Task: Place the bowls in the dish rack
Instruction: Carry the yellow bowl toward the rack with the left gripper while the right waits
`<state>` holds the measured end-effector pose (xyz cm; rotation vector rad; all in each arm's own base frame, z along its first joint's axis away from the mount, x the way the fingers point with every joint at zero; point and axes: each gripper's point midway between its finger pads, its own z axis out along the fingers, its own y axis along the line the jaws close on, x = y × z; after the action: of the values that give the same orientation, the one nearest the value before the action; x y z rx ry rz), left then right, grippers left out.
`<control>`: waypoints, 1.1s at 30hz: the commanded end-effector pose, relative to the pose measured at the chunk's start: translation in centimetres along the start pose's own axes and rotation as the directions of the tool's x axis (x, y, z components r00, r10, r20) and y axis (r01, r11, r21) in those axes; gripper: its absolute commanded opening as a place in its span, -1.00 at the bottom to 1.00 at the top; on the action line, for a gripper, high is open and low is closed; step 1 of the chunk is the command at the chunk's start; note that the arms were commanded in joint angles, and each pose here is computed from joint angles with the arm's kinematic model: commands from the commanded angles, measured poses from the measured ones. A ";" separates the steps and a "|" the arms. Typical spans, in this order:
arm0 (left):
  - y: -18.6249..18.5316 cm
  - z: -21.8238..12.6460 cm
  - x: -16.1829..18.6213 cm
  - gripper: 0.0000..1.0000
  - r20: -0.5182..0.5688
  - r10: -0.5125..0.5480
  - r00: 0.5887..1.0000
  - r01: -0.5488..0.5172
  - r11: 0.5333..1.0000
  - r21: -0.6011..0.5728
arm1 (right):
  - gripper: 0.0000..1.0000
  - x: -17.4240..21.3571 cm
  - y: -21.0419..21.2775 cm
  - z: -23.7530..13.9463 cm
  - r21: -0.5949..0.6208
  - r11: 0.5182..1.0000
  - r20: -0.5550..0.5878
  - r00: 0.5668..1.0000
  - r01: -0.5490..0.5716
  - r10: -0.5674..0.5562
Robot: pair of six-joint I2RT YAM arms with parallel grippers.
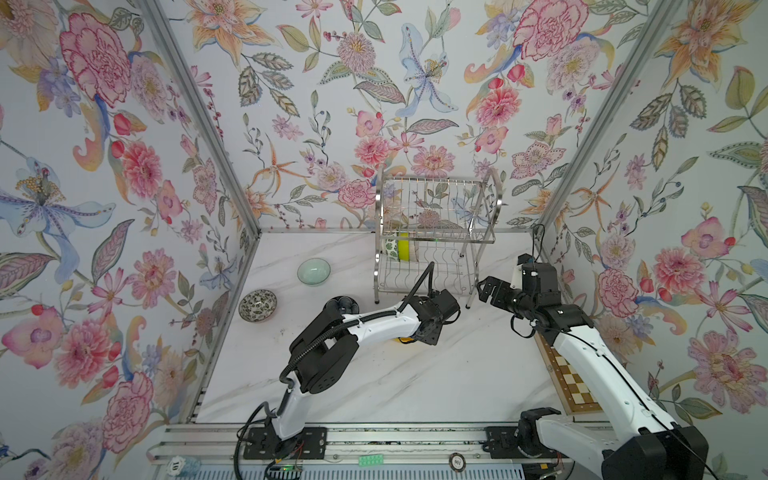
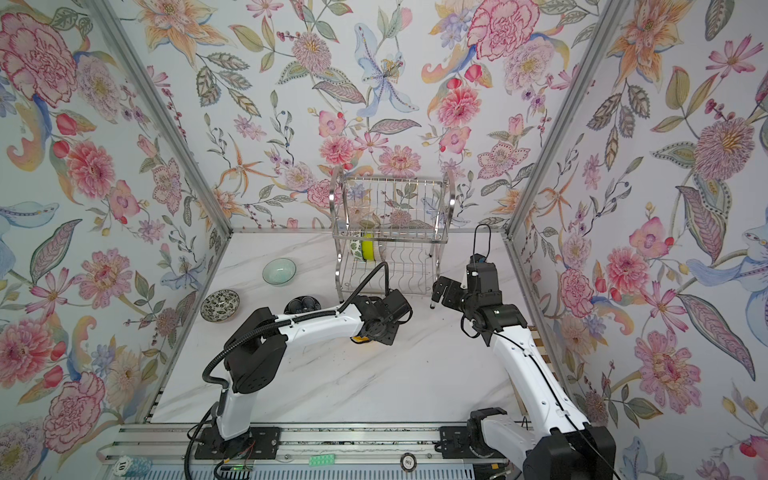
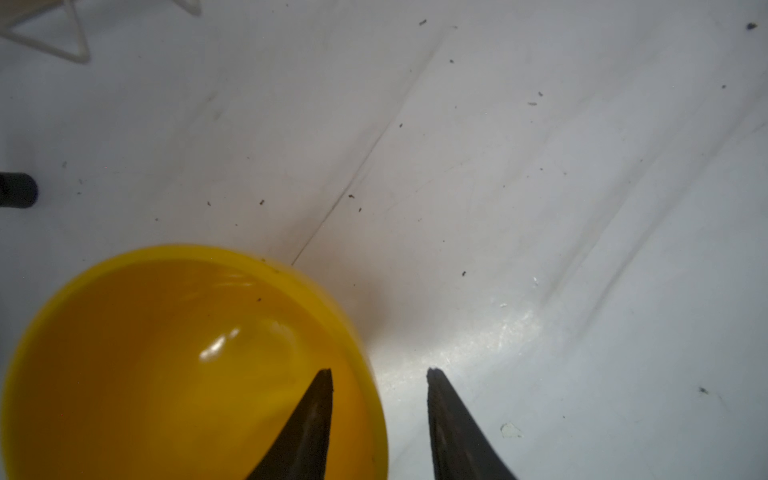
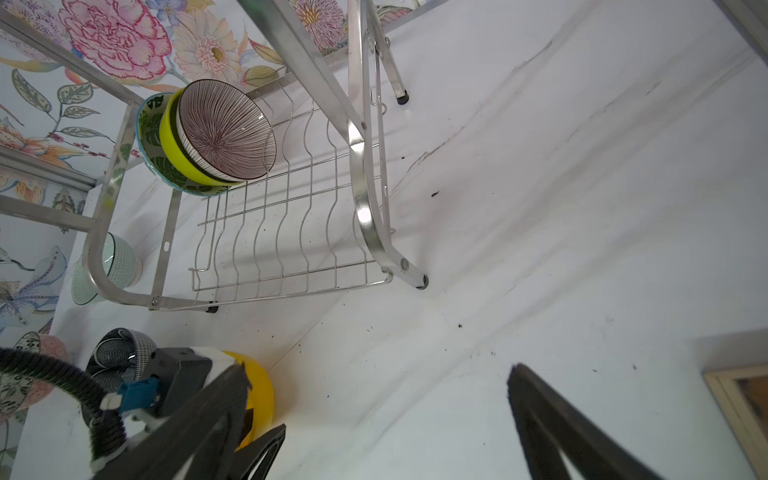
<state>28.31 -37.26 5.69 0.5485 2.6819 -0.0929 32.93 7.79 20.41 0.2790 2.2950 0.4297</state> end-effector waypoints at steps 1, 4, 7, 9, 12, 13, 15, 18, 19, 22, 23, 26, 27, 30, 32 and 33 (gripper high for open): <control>0.2 -3.0 -1.8 0.07 0.081 -0.046 0.996 0.046 0.999 0.011 | 0.98 0.0 0.8 -0.8 -0.018 1.000 -0.002 1.000 -0.015 0.015; 0.3 -4.5 -2.6 0.30 0.134 -0.071 0.988 0.065 0.997 0.048 | 0.98 0.2 1.4 -1.1 -0.040 0.999 -0.002 1.000 -0.023 0.023; 0.5 -5.8 -2.6 0.61 0.176 -0.080 0.981 0.066 0.994 0.084 | 0.98 0.8 2.5 -1.4 -0.059 0.998 -0.020 1.000 0.016 -0.017; 1.2 -7.0 -2.8 0.76 0.203 -0.072 0.977 0.057 0.995 0.077 | 0.98 0.8 3.0 -1.6 -0.042 0.998 -0.031 0.999 0.043 -0.045; 2.6 -8.7 -2.6 0.98 0.240 -0.059 0.969 0.042 0.996 0.077 | 0.98 0.7 3.4 -1.9 -0.014 0.996 -0.042 0.995 0.089 -0.090; 3.1 -9.2 -2.7 0.98 0.247 -0.065 0.967 0.043 0.995 0.093 | 0.98 0.7 3.6 -1.9 -0.010 0.995 -0.054 0.994 0.097 -0.097; 4.0 -9.8 -2.7 0.98 0.257 -0.079 0.963 0.046 0.990 0.132 | 0.98 1.0 3.9 -1.5 -0.002 0.995 -0.086 0.992 0.096 -0.095; 6.4 -10.5 -2.9 0.98 0.280 -0.101 0.955 0.065 0.989 0.135 | 0.98 1.6 4.4 -1.2 0.031 0.994 -0.126 0.987 0.102 -0.097; 7.4 -11.0 -2.9 0.98 0.299 -0.121 0.947 0.081 0.986 0.145 | 0.98 1.8 4.7 -1.1 0.049 0.991 -0.132 0.985 0.121 -0.113; 9.3 -10.7 -2.2 0.97 0.304 -0.202 0.931 0.143 0.968 0.207 | 0.98 2.2 5.3 -0.7 0.101 0.979 -0.147 0.976 0.179 -0.164; 9.6 -10.5 -1.8 0.96 0.304 -0.229 0.925 0.160 0.959 0.233 | 0.98 2.4 5.7 -0.4 0.102 0.977 -0.158 0.972 0.188 -0.171; 9.5 -9.2 -0.3 0.91 0.292 -0.290 0.911 0.203 0.933 0.296 | 0.98 2.7 6.8 0.1 0.113 0.973 -0.164 0.970 0.199 -0.179; 9.3 -8.6 0.3 0.88 0.273 -0.307 0.912 0.217 0.924 0.316 | 0.98 2.6 7.3 0.2 0.114 0.971 -0.156 0.969 0.210 -0.191; 8.2 -6.3 2.0 0.74 0.191 -0.339 0.921 0.253 0.895 0.367 | 0.98 2.9 9.6 0.5 0.081 0.958 -0.147 0.954 0.276 -0.263; 7.5 -4.9 2.9 0.66 0.140 -0.341 0.929 0.267 0.884 0.384 | 0.98 2.6 10.3 0.8 0.091 0.948 -0.130 0.948 0.304 -0.291; 7.3 -4.3 3.2 0.60 0.121 -0.339 0.933 0.271 0.883 0.383 | 0.98 2.7 10.5 0.9 0.099 0.942 -0.126 0.943 0.319 -0.306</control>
<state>27.28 -26.84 9.12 0.2080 2.5401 -0.5670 31.85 18.56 21.11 -0.0458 2.4634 0.2269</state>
